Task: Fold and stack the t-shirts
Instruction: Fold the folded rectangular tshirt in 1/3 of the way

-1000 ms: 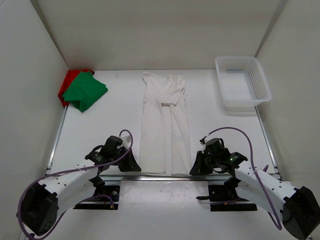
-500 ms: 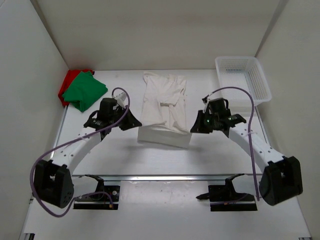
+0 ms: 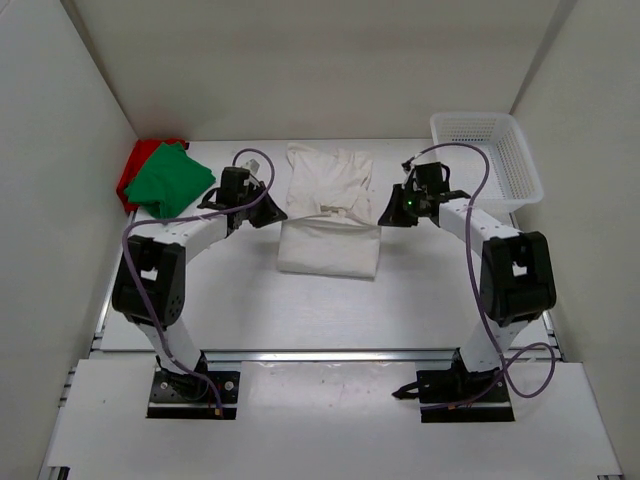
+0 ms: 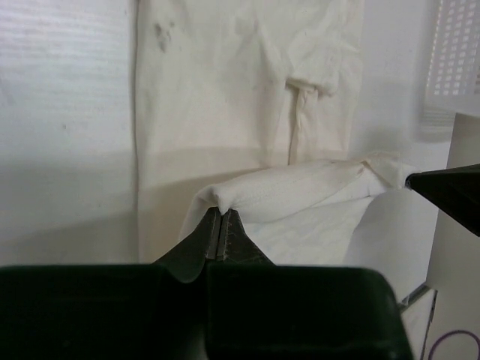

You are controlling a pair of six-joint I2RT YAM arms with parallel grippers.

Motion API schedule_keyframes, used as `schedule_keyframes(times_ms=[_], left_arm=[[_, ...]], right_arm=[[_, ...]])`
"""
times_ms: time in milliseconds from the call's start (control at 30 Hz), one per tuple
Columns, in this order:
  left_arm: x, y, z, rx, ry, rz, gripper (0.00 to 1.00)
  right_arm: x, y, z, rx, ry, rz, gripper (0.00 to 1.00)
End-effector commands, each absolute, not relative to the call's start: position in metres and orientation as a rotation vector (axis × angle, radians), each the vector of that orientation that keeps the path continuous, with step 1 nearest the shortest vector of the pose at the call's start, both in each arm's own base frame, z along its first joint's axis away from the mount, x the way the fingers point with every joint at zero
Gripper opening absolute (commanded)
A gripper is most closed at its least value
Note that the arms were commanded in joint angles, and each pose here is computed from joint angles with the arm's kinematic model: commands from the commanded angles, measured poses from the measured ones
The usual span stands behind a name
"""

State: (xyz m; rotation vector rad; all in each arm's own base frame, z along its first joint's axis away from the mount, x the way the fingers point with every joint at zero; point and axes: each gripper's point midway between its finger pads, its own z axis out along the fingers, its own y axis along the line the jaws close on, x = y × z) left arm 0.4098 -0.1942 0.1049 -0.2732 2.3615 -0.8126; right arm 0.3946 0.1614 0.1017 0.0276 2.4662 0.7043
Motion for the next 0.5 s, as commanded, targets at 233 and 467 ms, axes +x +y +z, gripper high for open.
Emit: schedule_keyframes(times_ms=[233,467], left_arm=[[0.482,-0.188,0.104,-0.283,2.244,-0.761,0.00],[0.494,-0.195,0.122,-0.317,2.152,-0.885,0.25]], right_arm=[[0.478,0.159,0.104,0.018,2.344,0.764,0.00],[0.495,0.157,0.109,0.017,2.334,0.751,0.14]])
